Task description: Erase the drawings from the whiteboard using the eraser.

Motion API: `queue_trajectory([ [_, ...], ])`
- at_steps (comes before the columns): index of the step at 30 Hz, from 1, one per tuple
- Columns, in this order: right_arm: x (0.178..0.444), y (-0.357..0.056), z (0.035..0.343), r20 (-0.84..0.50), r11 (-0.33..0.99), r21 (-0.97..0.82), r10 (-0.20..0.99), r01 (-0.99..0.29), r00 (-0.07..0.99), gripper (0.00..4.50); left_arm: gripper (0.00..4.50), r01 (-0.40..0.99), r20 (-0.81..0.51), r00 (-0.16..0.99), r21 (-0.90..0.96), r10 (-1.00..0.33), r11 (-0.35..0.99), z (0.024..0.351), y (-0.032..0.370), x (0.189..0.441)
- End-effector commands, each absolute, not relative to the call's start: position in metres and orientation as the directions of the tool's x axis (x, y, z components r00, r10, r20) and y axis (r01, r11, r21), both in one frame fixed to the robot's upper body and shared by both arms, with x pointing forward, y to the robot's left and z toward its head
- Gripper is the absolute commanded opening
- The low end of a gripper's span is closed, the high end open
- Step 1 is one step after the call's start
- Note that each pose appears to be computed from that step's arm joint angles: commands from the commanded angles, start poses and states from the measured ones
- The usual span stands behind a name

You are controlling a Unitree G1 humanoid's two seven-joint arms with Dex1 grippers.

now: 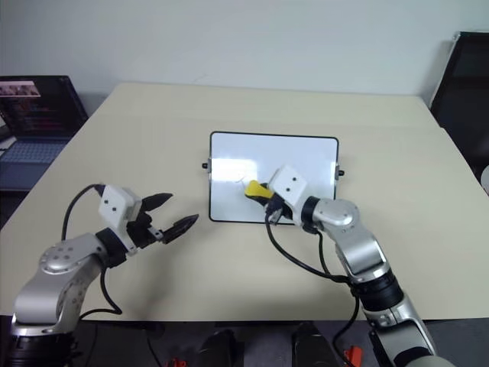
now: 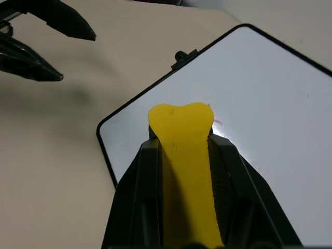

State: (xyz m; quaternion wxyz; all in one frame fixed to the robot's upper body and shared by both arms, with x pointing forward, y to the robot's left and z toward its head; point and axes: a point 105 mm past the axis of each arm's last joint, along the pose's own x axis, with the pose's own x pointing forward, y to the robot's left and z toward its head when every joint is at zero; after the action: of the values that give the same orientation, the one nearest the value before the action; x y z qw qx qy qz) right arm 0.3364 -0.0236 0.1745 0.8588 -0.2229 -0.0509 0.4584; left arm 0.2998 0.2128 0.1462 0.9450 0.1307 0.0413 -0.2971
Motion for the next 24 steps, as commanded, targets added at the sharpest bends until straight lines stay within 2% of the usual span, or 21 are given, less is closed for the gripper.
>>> queue_trajectory([
  [1,0.339,-0.011,0.192,-0.062,0.454,-0.522,0.824,-0.722,0.563,0.86,4.5,0.576,-0.134,0.816,0.273,-0.563,0.77,0.158,0.212,0.3],
  [9,0.371,0.02,0.196,-0.076,0.418,-0.67,0.784,-0.614,0.616,0.86,4.5,0.628,-0.149,0.775,0.291,-0.614,0.722,0.163,0.201,0.309],
  [16,0.391,0.03,0.181,-0.182,0.353,-0.707,0.747,-0.613,0.64,0.86,4.5,0.651,-0.154,0.755,0.285,-0.637,0.703,0.161,0.192,0.309],
  [20,0.385,0.022,0.154,-0.339,0.223,-0.699,0.733,-0.679,0.59,0.86,4.5,0.654,-0.155,0.753,0.282,-0.64,0.702,0.159,0.191,0.308],
  [22,0.379,0.02,0.149,-0.373,0.181,-0.696,0.736,-0.695,0.565,0.86,4.5,0.655,-0.156,0.752,0.281,-0.64,0.701,0.159,0.191,0.307],
  [24,0.383,0.015,0.153,-0.355,0.201,-0.711,0.725,-0.674,0.591,0.86,4.5,0.657,-0.155,0.751,0.279,-0.642,0.701,0.158,0.19,0.308],
])
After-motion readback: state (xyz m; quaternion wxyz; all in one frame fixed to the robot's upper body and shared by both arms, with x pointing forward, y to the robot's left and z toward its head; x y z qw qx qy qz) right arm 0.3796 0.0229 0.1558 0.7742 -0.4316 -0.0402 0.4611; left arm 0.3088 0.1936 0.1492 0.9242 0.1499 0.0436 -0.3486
